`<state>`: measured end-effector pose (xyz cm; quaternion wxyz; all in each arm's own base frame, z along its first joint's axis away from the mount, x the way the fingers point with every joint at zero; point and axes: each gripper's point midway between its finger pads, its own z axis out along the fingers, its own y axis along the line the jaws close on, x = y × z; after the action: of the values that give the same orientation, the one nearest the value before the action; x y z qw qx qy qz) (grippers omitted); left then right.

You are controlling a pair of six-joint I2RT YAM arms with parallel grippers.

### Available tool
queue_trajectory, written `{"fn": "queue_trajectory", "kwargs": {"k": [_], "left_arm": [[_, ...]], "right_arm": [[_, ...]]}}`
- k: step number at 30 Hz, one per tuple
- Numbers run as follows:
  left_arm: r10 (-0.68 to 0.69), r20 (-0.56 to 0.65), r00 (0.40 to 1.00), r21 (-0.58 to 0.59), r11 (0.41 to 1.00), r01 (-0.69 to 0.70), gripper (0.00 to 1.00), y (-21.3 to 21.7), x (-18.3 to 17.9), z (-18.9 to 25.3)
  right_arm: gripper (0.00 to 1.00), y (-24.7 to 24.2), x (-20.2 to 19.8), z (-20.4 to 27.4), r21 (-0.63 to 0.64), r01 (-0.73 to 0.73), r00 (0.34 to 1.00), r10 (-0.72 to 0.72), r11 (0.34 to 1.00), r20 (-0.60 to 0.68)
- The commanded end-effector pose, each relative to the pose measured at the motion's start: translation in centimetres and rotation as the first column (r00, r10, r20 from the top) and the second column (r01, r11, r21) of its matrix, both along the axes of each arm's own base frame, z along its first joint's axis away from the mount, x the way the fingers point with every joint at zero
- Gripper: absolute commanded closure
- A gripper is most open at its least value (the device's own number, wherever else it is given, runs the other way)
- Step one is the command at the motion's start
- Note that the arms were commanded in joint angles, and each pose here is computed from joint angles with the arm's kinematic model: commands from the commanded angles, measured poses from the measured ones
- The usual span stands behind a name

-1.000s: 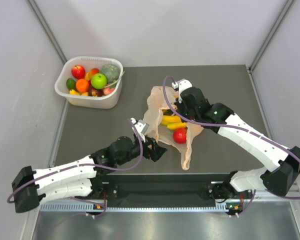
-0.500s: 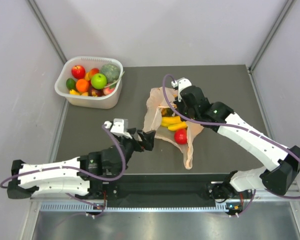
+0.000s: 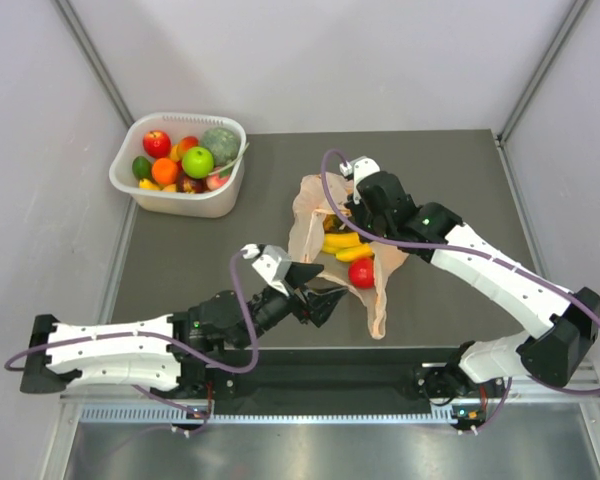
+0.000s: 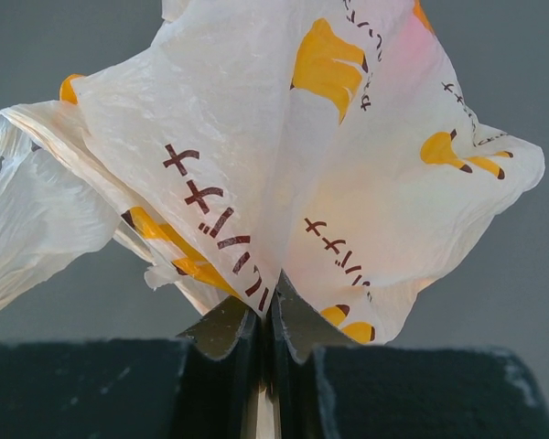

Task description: Untie the knot of the plastic bag and take out the fruit

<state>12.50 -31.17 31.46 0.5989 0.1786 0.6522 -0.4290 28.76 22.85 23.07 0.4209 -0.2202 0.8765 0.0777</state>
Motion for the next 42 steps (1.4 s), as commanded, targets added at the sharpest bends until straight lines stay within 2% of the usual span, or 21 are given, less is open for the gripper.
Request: {"fn": "queue_trajectory", "kwargs": {"k": [1, 3, 6, 8, 11, 16, 21, 23, 27, 28, 33, 35, 42], "left_arm": [[-0.132, 0.029, 0.991, 0.004, 0.991, 0.132, 0.26, -3.8, -1.6, 0.1], [-0.114, -0.011, 0.993, 0.090, 0.989, 0.115, 0.39, -5.7, -1.0, -2.4], [-0.020, -0.075, 0.997, 0.114, 0.993, 0.029, 0.51, -6.3, 2.0, -5.3], [0.050, -0.127, 0.991, 0.098, 0.994, -0.038, 0.62, -5.5, 4.1, -6.8], [0.114, -0.138, 0.984, 0.054, 0.993, -0.107, 0.67, -4.9, 6.4, -6.9], [0.115, -0.160, 0.980, 0.079, 0.991, -0.104, 0.67, -7.2, 8.8, -8.6], [0.135, -0.253, 0.958, 0.103, 0.988, -0.112, 0.67, -8.8, 11.3, -12.8], [0.135, -0.263, 0.955, 0.109, 0.988, -0.109, 0.65, -9.2, 11.8, -14.3], [0.118, -0.270, 0.956, 0.087, 0.991, -0.097, 0.38, -10.4, 12.2, -15.6], [0.111, -0.270, 0.957, 0.083, 0.992, -0.092, 0.27, -10.6, 12.2, -15.8], [0.141, -0.286, 0.948, 0.063, 0.990, -0.128, 0.06, -11.0, 13.0, -16.8], [0.173, -0.302, 0.937, 0.082, 0.984, -0.156, 0.01, -11.2, 13.6, -17.4], [0.261, -0.368, 0.892, 0.162, 0.963, -0.215, 0.01, -11.2, 15.2, -20.7]], "right_arm": [[0.95, 0.4, 0.7, 1.9, 0.047, -0.003, 0.999, 0.001, 0.999, 0.042], [0.95, 0.6, 0.6, 1.9, 0.058, -0.008, 0.999, 0.006, 0.998, 0.039], [0.96, 0.8, 0.3, 2.3, 0.076, -0.019, 0.999, 0.016, 0.997, 0.035], [0.96, 0.7, 0.2, 2.3, 0.073, -0.018, 0.999, 0.016, 0.997, 0.034], [0.97, 0.5, 0.0, 2.4, 0.072, -0.023, 0.999, 0.020, 0.997, 0.037], [0.98, 0.6, -0.1, 2.2, 0.071, -0.027, 0.999, 0.025, 0.997, 0.029], [0.98, 0.4, -0.1, 2.2, 0.073, -0.023, 0.999, 0.021, 0.997, 0.029], [0.98, 0.3, -0.2, 2.0, 0.067, -0.021, 0.999, 0.020, 0.997, 0.027], [0.98, 0.4, -0.3, 1.6, 0.069, -0.024, 1.000, 0.023, 0.997, 0.017], [0.98, 0.4, -0.4, 1.5, 0.069, -0.025, 1.000, 0.024, 0.997, 0.013], [0.98, 0.4, -0.6, 1.4, 0.071, -0.029, 1.000, 0.028, 0.997, 0.007], [0.98, 0.3, -0.6, 1.3, 0.067, -0.027, 1.000, 0.027, 0.997, 0.007], [0.98, 0.3, -0.7, 1.1, 0.065, -0.029, 1.000, 0.029, 0.997, 0.002]]}}
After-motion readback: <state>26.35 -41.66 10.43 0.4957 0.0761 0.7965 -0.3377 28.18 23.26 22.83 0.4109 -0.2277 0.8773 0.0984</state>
